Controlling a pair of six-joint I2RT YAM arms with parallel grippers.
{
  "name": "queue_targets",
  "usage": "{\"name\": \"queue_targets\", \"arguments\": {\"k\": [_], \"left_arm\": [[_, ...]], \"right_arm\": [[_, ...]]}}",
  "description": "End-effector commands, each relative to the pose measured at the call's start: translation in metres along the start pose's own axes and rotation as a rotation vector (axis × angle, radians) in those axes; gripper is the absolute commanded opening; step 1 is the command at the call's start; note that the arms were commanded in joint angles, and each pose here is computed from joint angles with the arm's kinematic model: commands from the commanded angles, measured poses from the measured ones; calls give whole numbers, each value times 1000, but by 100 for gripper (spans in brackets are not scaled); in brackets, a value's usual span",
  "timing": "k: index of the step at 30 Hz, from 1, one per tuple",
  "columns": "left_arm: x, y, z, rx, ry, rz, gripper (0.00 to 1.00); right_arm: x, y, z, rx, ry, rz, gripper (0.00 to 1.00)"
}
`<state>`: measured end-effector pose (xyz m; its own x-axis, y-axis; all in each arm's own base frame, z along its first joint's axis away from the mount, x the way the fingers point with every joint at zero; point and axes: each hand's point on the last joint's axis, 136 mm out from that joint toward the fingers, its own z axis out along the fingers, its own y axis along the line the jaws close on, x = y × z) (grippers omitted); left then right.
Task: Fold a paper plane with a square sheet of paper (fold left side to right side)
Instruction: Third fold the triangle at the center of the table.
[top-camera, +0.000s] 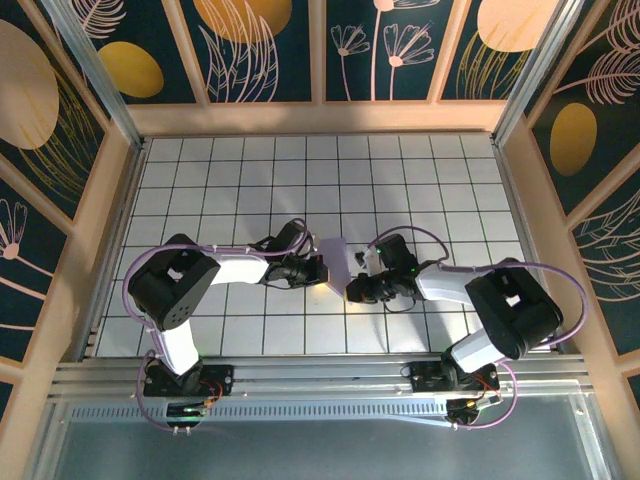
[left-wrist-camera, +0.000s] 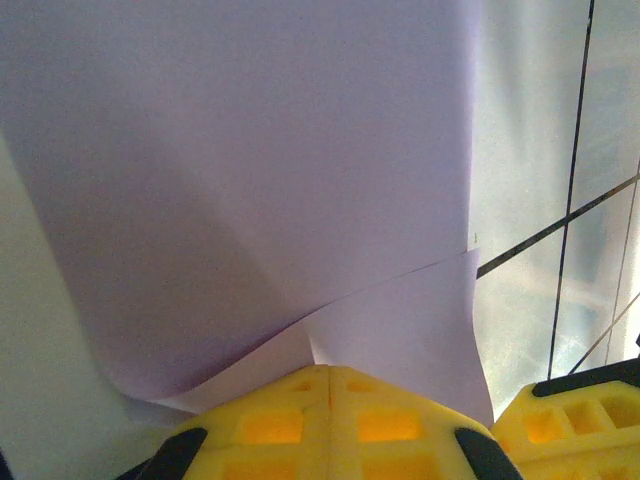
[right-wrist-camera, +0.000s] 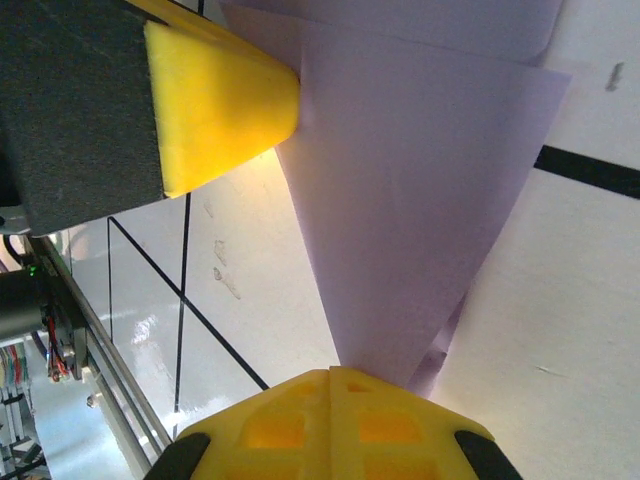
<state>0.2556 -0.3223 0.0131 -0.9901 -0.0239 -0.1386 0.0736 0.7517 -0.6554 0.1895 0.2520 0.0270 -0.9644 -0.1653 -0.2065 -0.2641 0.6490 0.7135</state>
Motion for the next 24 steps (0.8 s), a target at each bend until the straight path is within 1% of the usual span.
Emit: {"name": "queue_targets", "arguments": {"k": [1, 24], "left_arm": [[13, 22, 2, -86, 30, -30, 1], [13, 22, 2, -89, 32, -30, 1]], "right_arm": [[5, -6, 4, 19, 9, 1, 0], [6, -19, 7, 78, 19, 9, 0]]}}
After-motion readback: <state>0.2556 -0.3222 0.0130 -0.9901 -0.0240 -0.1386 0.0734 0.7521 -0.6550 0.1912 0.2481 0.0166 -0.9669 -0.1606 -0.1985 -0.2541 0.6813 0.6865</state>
